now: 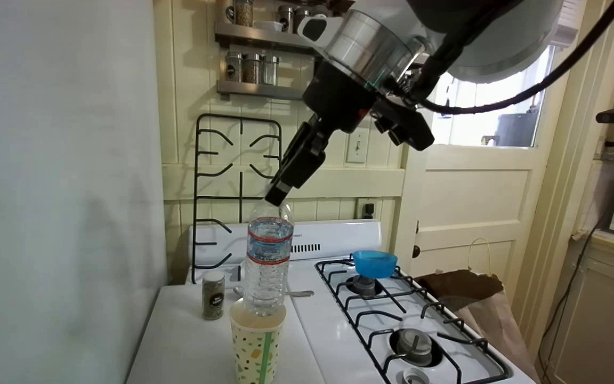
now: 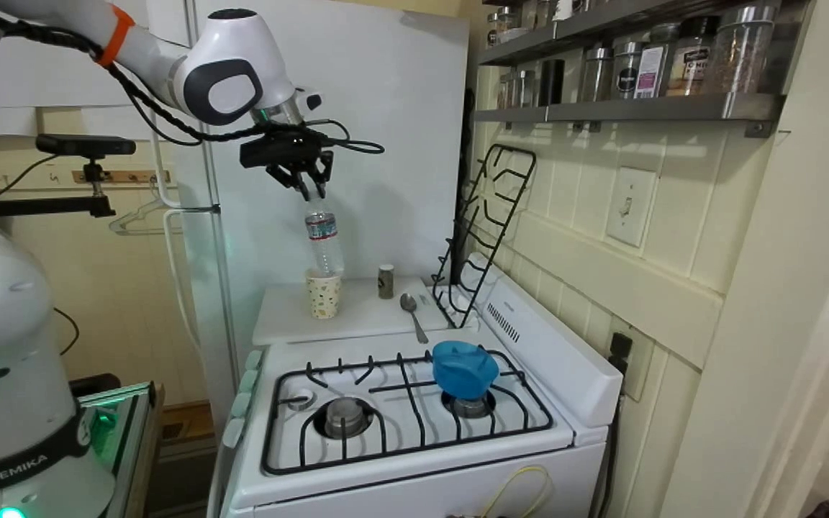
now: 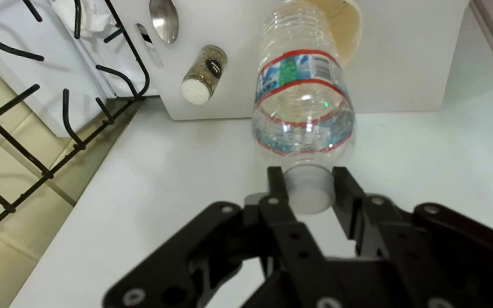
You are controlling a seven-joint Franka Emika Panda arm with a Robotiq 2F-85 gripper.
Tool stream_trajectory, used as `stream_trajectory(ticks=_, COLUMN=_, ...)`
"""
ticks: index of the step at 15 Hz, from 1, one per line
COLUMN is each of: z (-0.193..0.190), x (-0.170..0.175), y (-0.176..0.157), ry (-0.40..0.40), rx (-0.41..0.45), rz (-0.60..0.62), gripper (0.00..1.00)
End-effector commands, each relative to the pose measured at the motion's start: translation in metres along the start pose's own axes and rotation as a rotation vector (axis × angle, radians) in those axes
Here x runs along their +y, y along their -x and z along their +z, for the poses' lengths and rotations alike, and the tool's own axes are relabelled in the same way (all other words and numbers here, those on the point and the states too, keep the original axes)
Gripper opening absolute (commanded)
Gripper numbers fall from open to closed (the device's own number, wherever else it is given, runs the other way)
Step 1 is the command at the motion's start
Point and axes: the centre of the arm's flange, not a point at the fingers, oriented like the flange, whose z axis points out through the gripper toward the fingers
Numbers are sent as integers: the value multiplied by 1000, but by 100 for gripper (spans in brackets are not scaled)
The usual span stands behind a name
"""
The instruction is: Put the water bottle in the coffee cup.
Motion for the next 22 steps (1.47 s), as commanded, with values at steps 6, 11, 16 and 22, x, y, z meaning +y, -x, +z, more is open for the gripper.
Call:
stream_trajectory(ticks=6, z=4, x=-9, y=-6, ry=2, rx=-12, rz=-15, gripper=8)
stream_trajectory(ticks=11, z=10, x=-13, y=-7, ry=-9, rx=-28, rz=-20, gripper=8)
stream_trajectory(ticks=16, z=25, x=-11, y=-2, ry=-46, rx=-58, rz=-1, gripper=8)
stream_trajectory(ticks=22, z=41, x=-8, y=7, ry=-93, rx=-64, rz=41, gripper=8)
